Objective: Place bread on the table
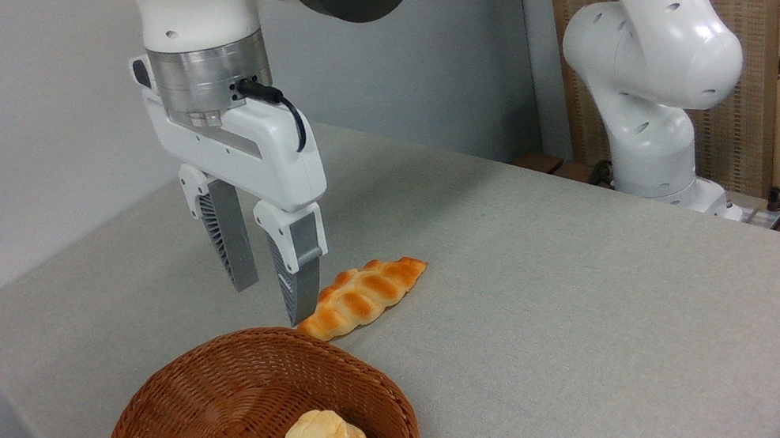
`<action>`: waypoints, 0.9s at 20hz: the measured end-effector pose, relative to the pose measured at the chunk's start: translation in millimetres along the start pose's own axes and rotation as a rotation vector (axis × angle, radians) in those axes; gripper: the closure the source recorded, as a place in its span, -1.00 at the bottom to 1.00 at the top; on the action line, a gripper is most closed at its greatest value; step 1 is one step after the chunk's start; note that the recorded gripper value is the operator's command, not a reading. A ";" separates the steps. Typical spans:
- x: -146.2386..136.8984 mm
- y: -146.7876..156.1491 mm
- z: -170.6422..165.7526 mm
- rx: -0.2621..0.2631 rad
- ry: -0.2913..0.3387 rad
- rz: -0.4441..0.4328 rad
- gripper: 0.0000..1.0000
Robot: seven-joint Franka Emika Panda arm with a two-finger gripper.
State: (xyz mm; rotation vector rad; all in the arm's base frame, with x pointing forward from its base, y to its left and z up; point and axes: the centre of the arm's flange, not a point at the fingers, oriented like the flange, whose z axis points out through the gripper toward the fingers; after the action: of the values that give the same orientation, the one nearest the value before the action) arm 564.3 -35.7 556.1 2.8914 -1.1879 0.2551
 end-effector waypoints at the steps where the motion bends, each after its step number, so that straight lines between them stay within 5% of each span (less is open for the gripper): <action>1: 0.0 0.0 0.0 0.000 0.000 0.000 -1.00; 18: -0.4 -1.9 -2.7 0.004 0.004 -0.003 -1.00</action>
State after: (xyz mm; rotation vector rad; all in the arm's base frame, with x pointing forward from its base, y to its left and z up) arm 564.9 -33.8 558.8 2.8943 -1.1840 0.2637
